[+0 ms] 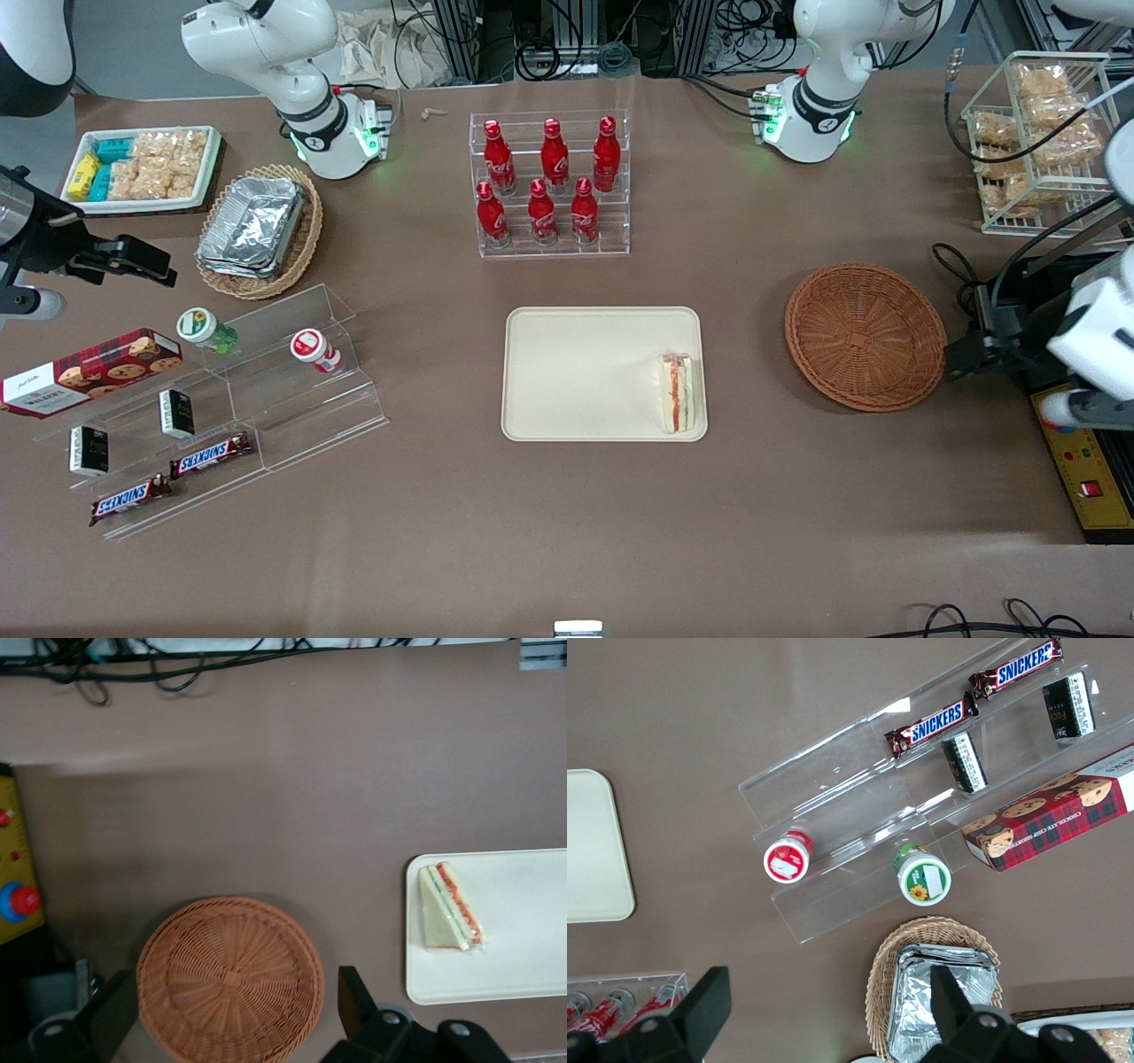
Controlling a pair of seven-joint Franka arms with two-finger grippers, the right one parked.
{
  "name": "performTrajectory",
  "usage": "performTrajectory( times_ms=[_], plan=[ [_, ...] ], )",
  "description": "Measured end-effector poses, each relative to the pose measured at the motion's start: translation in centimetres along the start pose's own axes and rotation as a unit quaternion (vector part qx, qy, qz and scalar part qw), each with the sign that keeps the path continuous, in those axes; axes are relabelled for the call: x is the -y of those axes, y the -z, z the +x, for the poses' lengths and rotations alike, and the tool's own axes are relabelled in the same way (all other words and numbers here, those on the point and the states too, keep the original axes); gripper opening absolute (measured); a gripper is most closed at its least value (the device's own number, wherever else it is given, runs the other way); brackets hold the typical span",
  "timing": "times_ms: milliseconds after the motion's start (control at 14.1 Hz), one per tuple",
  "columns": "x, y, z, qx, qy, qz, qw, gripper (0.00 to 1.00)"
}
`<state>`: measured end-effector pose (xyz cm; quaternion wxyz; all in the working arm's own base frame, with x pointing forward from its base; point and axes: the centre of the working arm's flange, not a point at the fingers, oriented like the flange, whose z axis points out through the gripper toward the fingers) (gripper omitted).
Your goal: Place sandwich from basket to tray
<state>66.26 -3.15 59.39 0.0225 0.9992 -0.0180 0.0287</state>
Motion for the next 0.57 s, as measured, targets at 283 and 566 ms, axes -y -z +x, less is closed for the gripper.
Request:
performTrajectory(
  times_ms=[283,566],
  plan=[
    [1.6,-0.4,-0.2,0.012,0.026,0.002,0.9996,1.00],
    [1.3,-0.9,-0.2,0.016,0.043,0.004,0.9989,1.00]
  ],
)
